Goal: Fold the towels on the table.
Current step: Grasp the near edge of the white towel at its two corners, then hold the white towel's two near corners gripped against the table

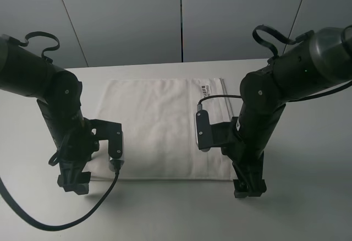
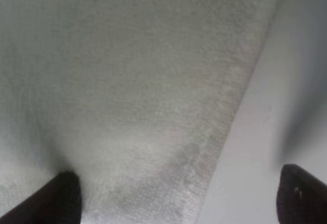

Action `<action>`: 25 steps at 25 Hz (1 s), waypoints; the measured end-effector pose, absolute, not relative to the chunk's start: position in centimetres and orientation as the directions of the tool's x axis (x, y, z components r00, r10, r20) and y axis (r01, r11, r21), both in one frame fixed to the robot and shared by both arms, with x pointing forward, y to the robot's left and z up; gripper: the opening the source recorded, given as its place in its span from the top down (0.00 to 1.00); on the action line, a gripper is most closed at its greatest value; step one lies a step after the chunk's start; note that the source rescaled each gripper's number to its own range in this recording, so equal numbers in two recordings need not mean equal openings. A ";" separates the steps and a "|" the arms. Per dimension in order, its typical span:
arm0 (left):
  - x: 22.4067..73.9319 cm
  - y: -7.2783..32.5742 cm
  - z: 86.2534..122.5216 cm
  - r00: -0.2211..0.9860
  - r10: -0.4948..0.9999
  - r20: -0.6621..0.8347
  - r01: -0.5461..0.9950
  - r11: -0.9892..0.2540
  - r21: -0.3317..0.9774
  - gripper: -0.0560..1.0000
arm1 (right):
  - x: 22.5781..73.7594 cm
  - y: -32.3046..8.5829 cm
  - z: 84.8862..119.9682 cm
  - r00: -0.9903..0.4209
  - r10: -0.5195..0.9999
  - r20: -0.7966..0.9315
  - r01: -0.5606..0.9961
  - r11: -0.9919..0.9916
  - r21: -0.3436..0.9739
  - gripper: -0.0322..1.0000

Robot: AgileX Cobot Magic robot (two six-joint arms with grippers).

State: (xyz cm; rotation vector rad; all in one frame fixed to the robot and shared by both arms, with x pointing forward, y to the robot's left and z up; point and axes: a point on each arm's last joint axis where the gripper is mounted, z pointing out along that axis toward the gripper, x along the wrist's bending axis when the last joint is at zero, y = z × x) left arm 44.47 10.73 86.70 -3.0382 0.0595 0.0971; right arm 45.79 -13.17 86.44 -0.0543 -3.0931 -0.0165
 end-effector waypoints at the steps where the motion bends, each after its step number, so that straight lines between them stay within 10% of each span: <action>1: 44.5 10.7 86.7 0.997 -0.036 -0.066 -0.042 -0.994 -0.100 0.01 | 45.8 -13.2 86.4 -0.998 0.033 0.046 0.034 0.999 0.010 0.00; 7: 44.5 10.7 86.7 0.998 -0.019 -0.063 -0.026 -0.995 -0.100 0.01 | 46.2 -13.0 86.4 -1.000 0.020 0.005 0.020 0.999 0.026 0.38; 15: 44.5 10.7 86.7 0.998 -0.016 -0.061 -0.022 -0.995 -0.098 0.01 | 46.3 -13.0 86.3 -1.000 0.018 -0.013 0.017 0.999 0.035 0.48; 20: 44.5 10.7 86.7 0.998 -0.016 -0.059 -0.022 -0.995 -0.096 0.01 | 46.4 -12.9 86.3 -1.000 0.018 -0.017 0.018 0.999 0.038 0.97; 25: 44.5 10.7 86.7 0.998 -0.017 -0.056 -0.022 -0.995 -0.094 0.01 | 46.3 -12.9 86.3 -1.000 0.022 -0.014 0.022 0.999 0.039 0.97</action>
